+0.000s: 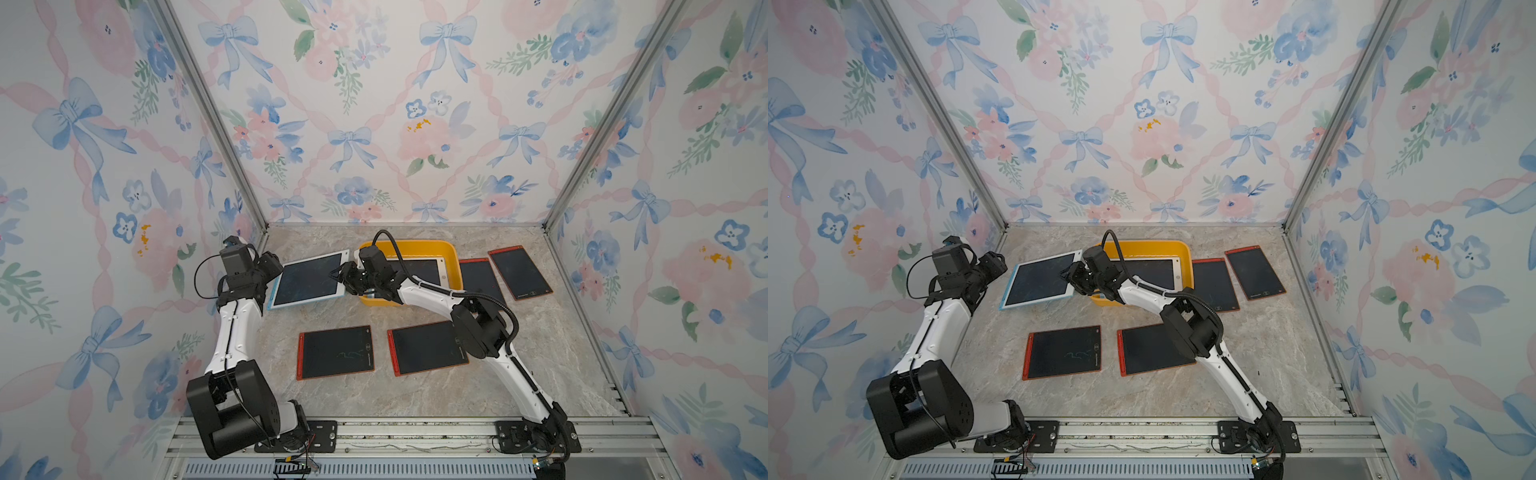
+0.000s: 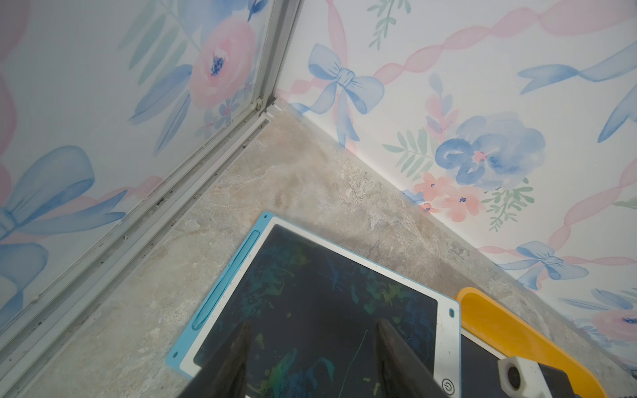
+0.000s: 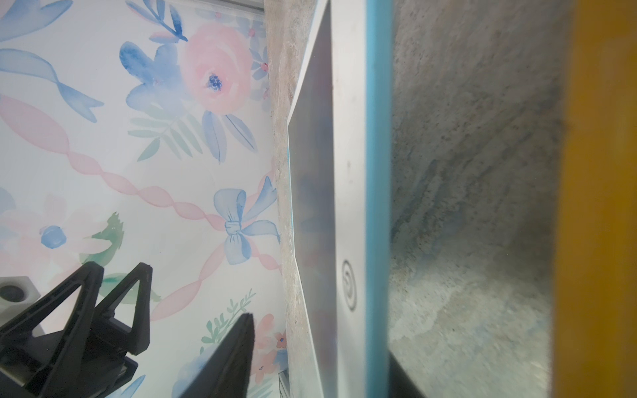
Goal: Take out the writing tablet from the storage box
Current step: Place the writing tablet at the center of the board.
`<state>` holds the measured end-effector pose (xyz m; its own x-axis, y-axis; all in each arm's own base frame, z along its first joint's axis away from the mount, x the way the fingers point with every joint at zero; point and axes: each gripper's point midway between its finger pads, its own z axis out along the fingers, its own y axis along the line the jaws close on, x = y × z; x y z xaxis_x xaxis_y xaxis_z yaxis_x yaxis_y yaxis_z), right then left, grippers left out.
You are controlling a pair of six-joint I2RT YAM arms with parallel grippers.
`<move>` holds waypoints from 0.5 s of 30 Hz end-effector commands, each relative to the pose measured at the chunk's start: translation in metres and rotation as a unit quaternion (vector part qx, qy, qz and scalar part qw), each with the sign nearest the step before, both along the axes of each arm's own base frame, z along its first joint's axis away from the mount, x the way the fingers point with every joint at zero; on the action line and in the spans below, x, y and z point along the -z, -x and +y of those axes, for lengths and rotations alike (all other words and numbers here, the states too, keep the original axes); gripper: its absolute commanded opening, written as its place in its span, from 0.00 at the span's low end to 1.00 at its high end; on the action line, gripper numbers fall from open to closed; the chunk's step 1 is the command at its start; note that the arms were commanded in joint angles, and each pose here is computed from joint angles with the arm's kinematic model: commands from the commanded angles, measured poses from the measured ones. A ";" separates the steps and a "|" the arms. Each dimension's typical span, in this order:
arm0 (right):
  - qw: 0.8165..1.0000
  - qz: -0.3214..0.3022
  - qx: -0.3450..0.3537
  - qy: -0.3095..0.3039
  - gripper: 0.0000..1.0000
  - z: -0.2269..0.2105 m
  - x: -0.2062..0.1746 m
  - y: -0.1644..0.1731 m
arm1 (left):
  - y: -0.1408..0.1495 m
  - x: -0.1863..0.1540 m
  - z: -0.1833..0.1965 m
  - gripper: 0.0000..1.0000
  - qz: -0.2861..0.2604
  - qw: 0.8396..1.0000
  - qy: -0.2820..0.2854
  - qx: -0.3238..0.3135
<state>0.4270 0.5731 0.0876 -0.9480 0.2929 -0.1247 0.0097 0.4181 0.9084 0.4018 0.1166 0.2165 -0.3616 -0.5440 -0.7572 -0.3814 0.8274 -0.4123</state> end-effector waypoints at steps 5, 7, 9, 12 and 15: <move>0.999 -0.017 0.003 0.033 0.57 -0.010 -0.029 -0.001 | 0.001 0.012 -0.002 0.59 0.012 1.000 0.011 0.005; 0.999 -0.018 0.005 0.040 0.60 -0.013 -0.030 -0.001 | 0.001 0.012 -0.002 0.59 0.013 1.000 0.011 0.005; 0.998 -0.024 0.006 0.050 0.62 -0.015 -0.033 -0.001 | 0.001 0.013 -0.002 0.59 0.013 1.000 0.011 0.005; 0.997 -0.033 0.003 0.068 0.63 -0.018 -0.038 -0.001 | 0.001 0.013 -0.002 0.59 0.013 1.000 0.011 0.006; 0.996 -0.040 0.003 0.086 0.64 -0.022 -0.042 -0.001 | 0.000 0.014 -0.002 0.59 0.014 1.000 0.012 0.005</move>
